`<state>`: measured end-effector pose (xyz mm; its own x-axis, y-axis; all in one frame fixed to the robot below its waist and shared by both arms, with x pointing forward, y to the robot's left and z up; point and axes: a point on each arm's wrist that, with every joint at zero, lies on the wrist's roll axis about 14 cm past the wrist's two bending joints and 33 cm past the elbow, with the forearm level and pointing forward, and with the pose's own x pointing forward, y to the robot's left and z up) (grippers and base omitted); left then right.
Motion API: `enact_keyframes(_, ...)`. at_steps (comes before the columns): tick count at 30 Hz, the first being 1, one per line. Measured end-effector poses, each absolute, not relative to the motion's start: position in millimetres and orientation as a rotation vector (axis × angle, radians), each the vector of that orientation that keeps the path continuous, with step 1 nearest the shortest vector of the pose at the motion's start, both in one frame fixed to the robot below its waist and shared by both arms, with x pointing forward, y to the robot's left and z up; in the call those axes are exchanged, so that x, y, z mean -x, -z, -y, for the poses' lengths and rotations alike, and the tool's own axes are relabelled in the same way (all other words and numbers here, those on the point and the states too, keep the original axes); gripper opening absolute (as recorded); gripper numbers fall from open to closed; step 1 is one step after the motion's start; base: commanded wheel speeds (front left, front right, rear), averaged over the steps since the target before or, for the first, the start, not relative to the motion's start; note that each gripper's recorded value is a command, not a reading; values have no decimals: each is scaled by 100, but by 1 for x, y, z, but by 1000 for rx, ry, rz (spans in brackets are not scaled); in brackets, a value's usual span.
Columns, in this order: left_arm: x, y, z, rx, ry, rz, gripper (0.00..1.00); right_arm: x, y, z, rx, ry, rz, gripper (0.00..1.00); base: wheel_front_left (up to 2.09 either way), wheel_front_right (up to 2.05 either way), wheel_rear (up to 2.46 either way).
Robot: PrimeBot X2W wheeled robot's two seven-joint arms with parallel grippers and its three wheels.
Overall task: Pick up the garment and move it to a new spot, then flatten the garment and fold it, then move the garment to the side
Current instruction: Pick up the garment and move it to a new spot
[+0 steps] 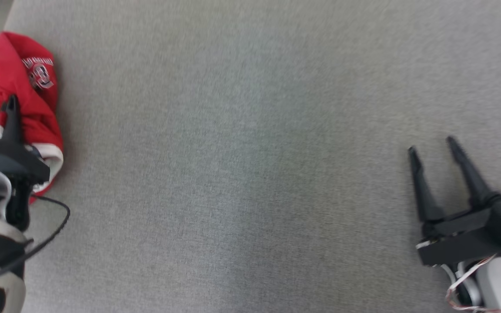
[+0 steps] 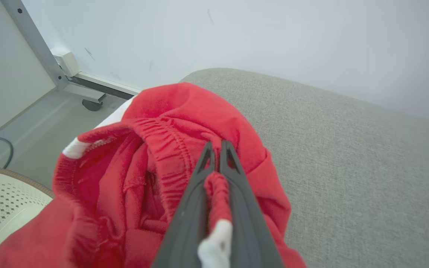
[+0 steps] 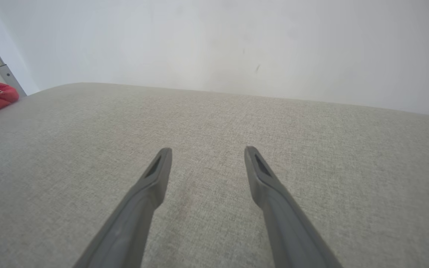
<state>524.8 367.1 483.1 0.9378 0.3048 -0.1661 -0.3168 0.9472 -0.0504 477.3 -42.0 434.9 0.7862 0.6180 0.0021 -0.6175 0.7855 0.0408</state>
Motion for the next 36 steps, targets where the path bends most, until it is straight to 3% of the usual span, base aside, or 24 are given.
enact_keyframes(16, -504, -574, -287, 108, -99, 129, 0, -430, -499, 69, -52, -540, 79, 100, 0, 0, 0)
enact_keyframes(36, -491, -650, -42, 228, 461, 248, 0, -359, -548, 167, -6, -233, 189, 100, 0, 0, 0)
